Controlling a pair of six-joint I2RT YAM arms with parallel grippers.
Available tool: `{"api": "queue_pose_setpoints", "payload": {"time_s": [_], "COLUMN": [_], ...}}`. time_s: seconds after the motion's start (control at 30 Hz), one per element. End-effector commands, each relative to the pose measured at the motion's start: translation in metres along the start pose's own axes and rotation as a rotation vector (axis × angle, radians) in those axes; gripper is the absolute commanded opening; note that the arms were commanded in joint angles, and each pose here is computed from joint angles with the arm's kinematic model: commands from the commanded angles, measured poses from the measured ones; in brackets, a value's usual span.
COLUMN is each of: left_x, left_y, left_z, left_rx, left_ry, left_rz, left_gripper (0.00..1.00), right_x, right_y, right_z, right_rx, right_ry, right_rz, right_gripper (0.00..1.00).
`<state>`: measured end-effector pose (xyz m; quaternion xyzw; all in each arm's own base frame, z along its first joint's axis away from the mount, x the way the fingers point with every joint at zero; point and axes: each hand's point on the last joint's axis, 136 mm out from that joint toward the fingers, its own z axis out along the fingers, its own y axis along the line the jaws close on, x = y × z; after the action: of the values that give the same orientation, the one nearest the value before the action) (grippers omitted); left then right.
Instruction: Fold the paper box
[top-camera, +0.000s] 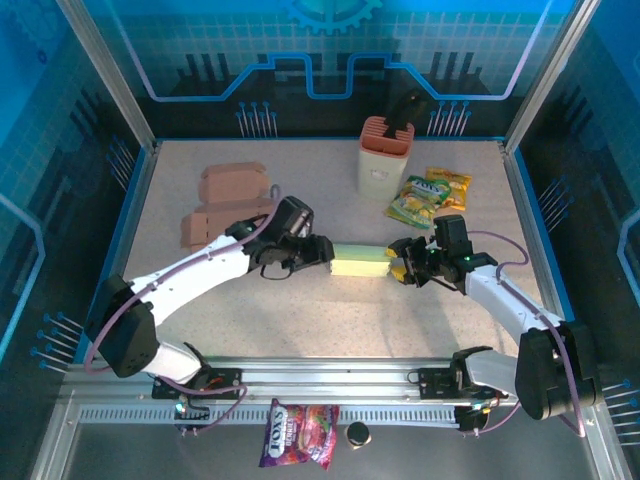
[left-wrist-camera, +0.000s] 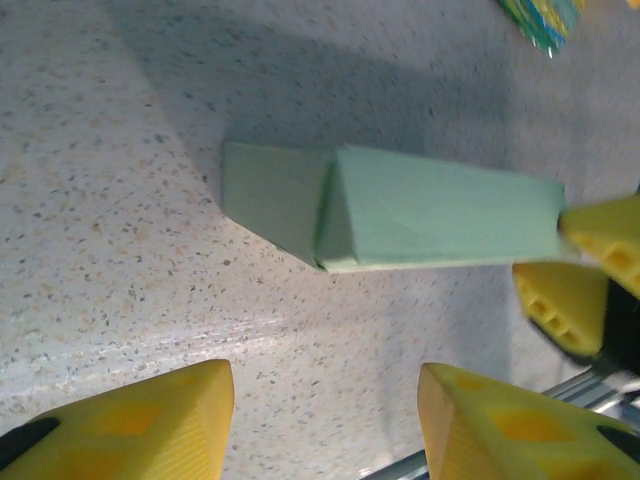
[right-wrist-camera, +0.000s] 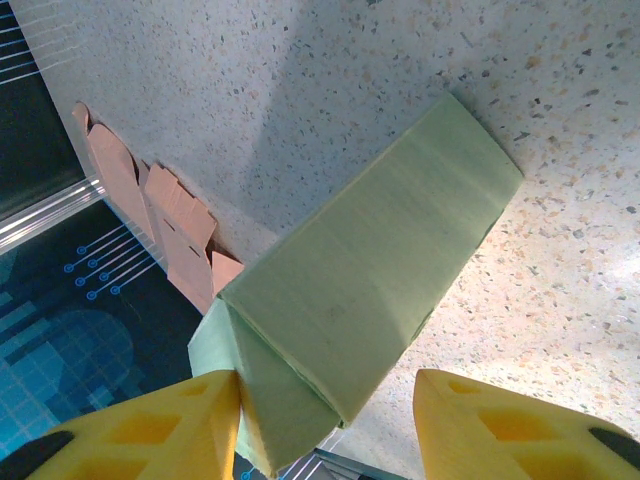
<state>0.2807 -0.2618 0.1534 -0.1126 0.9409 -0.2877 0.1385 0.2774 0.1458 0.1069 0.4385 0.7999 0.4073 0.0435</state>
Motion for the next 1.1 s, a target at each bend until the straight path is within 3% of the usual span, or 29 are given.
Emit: {"api": "queue_pose_setpoints", "payload": {"time_s": [0.0, 0.3, 0.6, 1.07], "left_x": [0.0, -0.016, -0.021, 0.002], "left_y": [-0.002, -0.008, 0.0, 0.031], "left_z": [-0.007, 0.019, 0.048, 0.065], "left_rx": [0.053, 0.11, 0.103, 0.051], "left_ry": [0.063, 0.094, 0.128, 0.172], "left_rz": [-0.239, -0.368, -0.364, -0.353], "left_gripper": [0.52, 0.52, 0.47, 0.42], "right_x": [-0.006, -0.006, -0.007, -0.007], "right_y": [-0.005, -0.007, -0.008, -0.016], "right_z": [-0.001, -0.002, -0.002, 0.001], "right_rx": [0.024, 0.024, 0.028, 0.06], "right_ry": [-0.026, -0.025, -0.027, -0.014], "right_rz": [0.006, 0.004, 0.0, 0.004], "right_gripper": [0.5, 0.5, 0.5, 0.49]}}
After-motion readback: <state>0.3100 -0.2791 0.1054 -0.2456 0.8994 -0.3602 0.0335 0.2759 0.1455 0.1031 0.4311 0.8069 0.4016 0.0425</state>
